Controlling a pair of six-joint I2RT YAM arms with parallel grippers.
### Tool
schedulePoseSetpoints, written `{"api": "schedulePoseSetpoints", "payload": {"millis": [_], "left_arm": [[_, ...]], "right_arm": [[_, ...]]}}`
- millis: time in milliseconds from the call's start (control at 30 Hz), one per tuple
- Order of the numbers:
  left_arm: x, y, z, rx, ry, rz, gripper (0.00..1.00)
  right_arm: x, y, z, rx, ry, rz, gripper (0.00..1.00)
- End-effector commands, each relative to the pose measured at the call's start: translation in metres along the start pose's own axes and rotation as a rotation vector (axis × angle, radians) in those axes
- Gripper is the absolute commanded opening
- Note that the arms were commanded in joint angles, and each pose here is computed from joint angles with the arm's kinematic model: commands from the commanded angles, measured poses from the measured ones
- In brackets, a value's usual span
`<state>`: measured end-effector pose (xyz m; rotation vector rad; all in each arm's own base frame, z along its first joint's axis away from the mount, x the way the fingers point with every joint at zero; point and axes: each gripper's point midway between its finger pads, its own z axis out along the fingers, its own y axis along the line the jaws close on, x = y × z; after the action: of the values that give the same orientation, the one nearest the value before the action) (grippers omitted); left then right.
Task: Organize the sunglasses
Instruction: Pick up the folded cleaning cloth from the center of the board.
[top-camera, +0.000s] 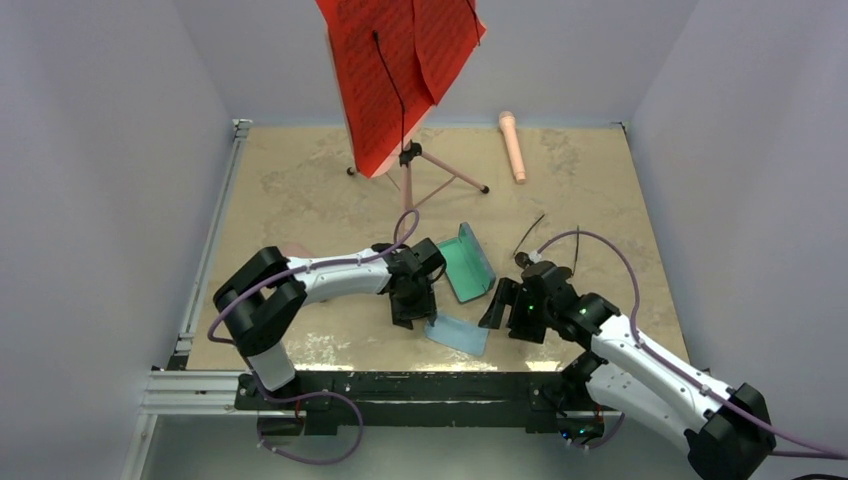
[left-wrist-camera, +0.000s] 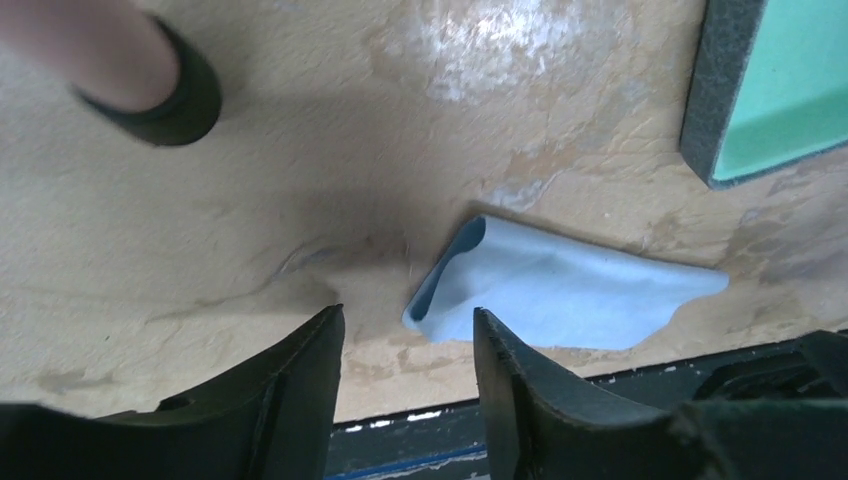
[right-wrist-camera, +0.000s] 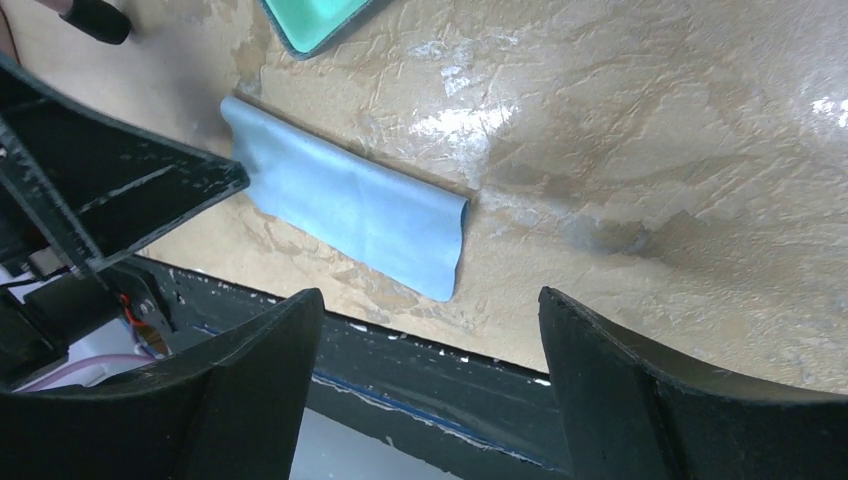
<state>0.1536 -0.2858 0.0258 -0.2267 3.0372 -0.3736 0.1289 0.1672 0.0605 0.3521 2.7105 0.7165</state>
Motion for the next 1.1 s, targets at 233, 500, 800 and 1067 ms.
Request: {"api": "schedulePoseSetpoints", "payload": {"millis": [233, 500, 800, 1067], "left_arm": [[0.003, -0.008, 0.022, -0.080, -0.017, 0.034, 0.34], [0.005, -0.004, 0.037, -0.155, -0.024, 0.032, 0.09], [0.019, 0.035, 0.030, -0.176, -0.028, 0.040, 0.00], [0.041, 0.074, 0.014, -0.164, -0.017, 0.023, 0.00]], "right_arm": [[-0.029, 0.008, -0.016, 0.016, -0.130, -0.061, 0.83], [-0.045, 0.022, -0.027, -0.008, -0.187, -0.123, 0.82], [-0.108, 0.052, -0.028, 0.021, -0.371, -0.512, 0.81], [-0.142, 0.071, 0.006, 0.068, -0.379, -0.790, 0.77]]}}
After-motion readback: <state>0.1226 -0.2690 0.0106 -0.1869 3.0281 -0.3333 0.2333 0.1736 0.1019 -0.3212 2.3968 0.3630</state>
